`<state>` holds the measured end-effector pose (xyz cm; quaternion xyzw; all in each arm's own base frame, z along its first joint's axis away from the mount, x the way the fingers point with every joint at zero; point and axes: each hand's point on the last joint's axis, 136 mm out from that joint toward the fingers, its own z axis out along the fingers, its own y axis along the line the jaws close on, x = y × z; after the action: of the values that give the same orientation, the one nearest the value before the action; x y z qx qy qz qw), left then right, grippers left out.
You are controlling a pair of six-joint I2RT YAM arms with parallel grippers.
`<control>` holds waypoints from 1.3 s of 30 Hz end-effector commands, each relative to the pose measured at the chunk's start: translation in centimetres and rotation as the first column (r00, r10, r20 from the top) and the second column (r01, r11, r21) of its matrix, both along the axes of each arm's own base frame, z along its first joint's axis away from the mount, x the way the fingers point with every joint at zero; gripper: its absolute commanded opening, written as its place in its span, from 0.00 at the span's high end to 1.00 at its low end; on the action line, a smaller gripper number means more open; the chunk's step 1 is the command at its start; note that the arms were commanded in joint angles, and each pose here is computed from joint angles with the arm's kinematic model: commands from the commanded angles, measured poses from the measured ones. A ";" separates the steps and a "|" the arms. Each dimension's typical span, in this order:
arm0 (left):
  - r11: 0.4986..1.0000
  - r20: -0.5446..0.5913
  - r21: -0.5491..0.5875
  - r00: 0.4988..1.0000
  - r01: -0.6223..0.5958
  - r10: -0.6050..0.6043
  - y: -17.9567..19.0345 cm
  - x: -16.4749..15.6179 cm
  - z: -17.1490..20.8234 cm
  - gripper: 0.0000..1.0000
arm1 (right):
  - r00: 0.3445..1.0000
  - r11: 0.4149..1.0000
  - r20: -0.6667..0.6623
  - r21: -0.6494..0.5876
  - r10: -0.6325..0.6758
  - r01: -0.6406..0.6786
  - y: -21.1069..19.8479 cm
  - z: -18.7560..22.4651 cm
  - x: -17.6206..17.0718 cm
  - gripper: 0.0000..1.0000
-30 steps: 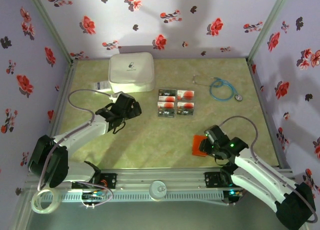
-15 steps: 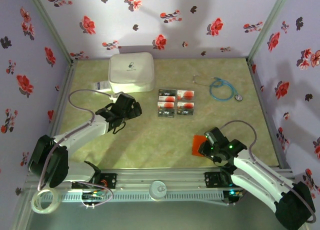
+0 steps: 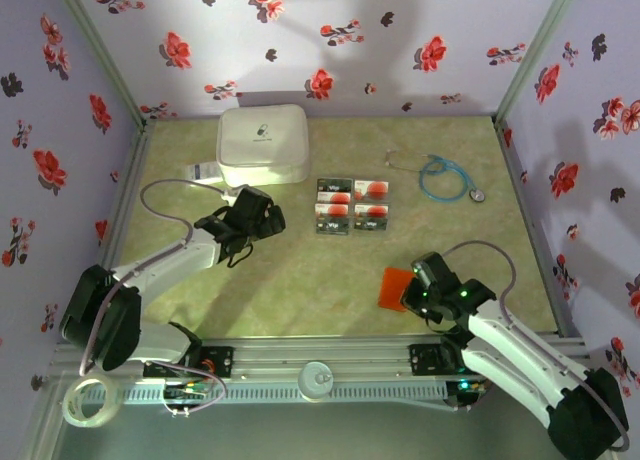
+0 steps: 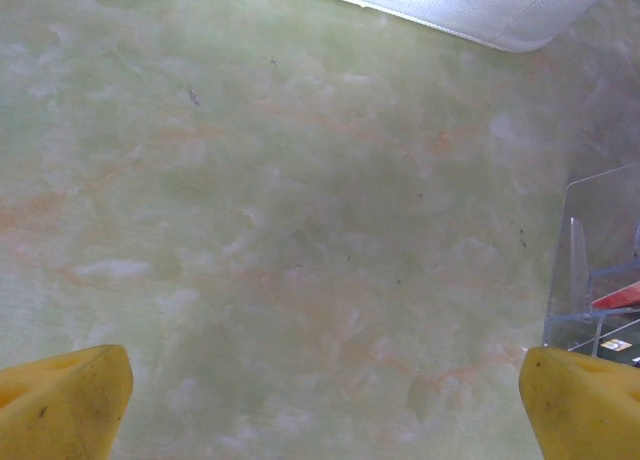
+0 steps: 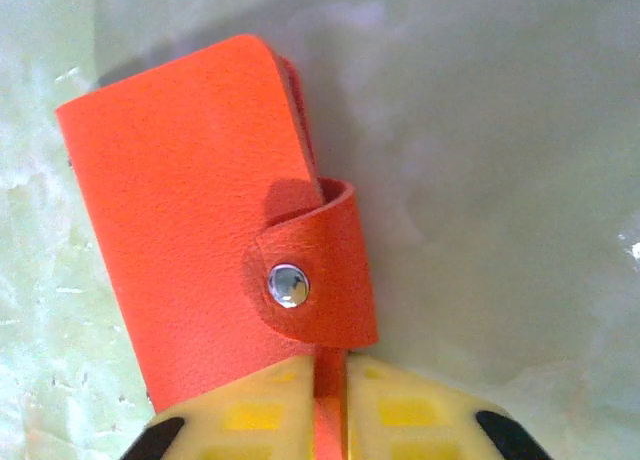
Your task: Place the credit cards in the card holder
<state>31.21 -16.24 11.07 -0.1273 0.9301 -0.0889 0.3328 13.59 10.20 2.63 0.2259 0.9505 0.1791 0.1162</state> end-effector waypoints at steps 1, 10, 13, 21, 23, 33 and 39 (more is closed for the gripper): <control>1.000 -0.009 0.020 1.000 0.017 -0.016 0.0 -0.1 -0.5 0.00 | 1.000 1.000 0.021 0.026 -0.017 0.017 0.2 0.3 0.5 1.00; 0.998 0.016 -0.046 0.999 0.036 -0.036 -0.3 -0.4 0.6 0.00 | 0.968 0.943 0.227 0.287 0.102 -0.167 7.0 7.3 5.7 1.00; 0.988 0.023 -0.144 0.998 0.062 -0.059 -1.1 -0.4 1.2 0.00 | 0.949 0.898 0.284 0.371 0.133 -0.237 9.8 10.4 7.6 1.00; 0.856 0.115 -0.493 0.987 0.152 -0.109 -3.8 -0.2 4.8 0.00 | 0.887 0.788 0.440 0.494 0.136 -0.366 15.9 18.2 12.9 1.00; 0.816 0.153 -0.551 0.982 0.176 -0.109 -4.1 -0.2 6.0 0.00 | 0.879 0.754 0.459 0.530 0.127 -0.386 17.5 19.5 13.8 1.00; 0.672 0.248 -0.717 0.969 0.187 -0.005 -4.0 0.8 9.3 0.00 | 0.861 0.643 0.496 0.624 0.114 -0.444 23.1 22.5 15.4 1.00; 0.601 0.273 -0.774 0.961 0.200 0.032 -4.5 1.9 10.1 0.06 | 0.863 0.604 0.493 0.656 0.111 -0.453 24.6 22.7 15.1 1.00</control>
<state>32.44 -20.23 19.35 -0.1999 0.7791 -0.4818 0.3478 28.56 33.58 22.22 0.0695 0.7981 0.5751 0.1656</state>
